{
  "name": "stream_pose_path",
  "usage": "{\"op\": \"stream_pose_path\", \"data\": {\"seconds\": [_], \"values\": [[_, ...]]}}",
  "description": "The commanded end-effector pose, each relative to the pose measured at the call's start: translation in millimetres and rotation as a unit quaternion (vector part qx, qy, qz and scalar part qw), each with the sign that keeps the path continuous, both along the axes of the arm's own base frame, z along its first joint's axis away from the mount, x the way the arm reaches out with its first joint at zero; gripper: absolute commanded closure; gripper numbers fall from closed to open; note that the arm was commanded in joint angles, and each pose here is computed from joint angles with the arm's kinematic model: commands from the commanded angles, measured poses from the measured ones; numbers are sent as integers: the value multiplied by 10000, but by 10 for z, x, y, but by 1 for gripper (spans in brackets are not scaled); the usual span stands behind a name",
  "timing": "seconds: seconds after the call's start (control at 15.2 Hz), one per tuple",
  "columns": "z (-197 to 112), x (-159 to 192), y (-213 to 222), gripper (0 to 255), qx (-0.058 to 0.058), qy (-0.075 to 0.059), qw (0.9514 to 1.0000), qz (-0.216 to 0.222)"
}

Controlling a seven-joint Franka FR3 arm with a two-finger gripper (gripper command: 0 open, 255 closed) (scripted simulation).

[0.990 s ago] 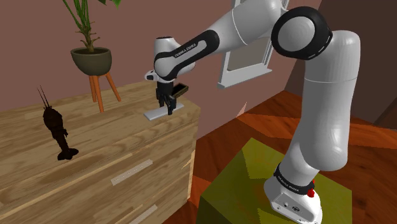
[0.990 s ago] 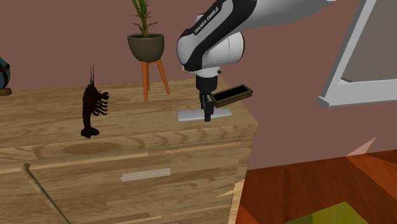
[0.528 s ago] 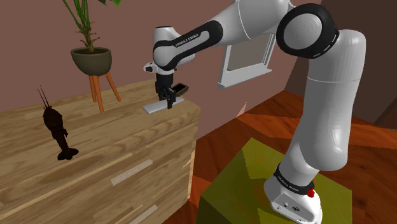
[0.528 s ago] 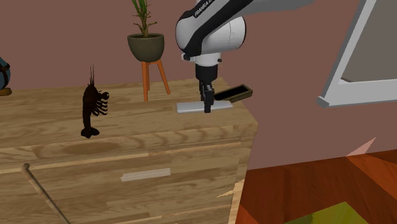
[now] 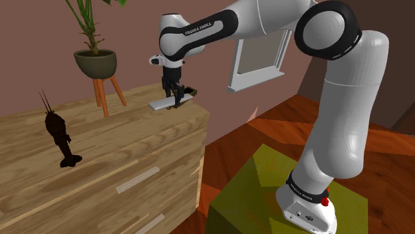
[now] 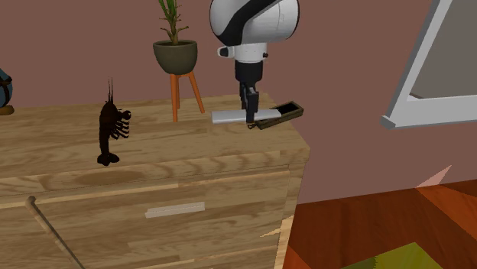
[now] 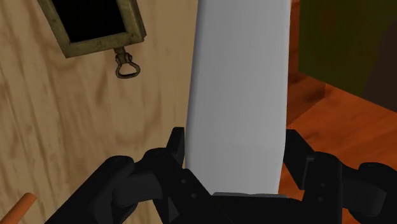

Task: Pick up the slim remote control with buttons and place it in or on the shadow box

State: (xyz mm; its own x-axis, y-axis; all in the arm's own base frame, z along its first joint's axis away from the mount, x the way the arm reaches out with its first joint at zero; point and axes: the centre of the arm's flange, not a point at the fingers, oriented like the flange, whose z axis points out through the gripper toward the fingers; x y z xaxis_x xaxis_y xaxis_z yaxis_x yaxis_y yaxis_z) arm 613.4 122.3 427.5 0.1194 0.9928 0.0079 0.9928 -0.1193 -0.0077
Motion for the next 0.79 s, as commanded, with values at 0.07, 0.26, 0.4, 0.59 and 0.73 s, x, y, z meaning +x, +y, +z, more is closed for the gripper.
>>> {"op": "stream_pose_path", "data": {"seconds": [0.07, 0.26, 0.4, 0.59, 0.73], "values": [[161, -1, 5, 255, 0, 1, 10000, 0], [212, 155, -207, 255, 0, 1, 10000, 0], [215, 312, -420, 255, 0, 1, 10000, 0], [220, 547, -738, 255, 0, 1, 10000, 0], [224, 704, -951, 255, 0, 1, 10000, 0]]}}
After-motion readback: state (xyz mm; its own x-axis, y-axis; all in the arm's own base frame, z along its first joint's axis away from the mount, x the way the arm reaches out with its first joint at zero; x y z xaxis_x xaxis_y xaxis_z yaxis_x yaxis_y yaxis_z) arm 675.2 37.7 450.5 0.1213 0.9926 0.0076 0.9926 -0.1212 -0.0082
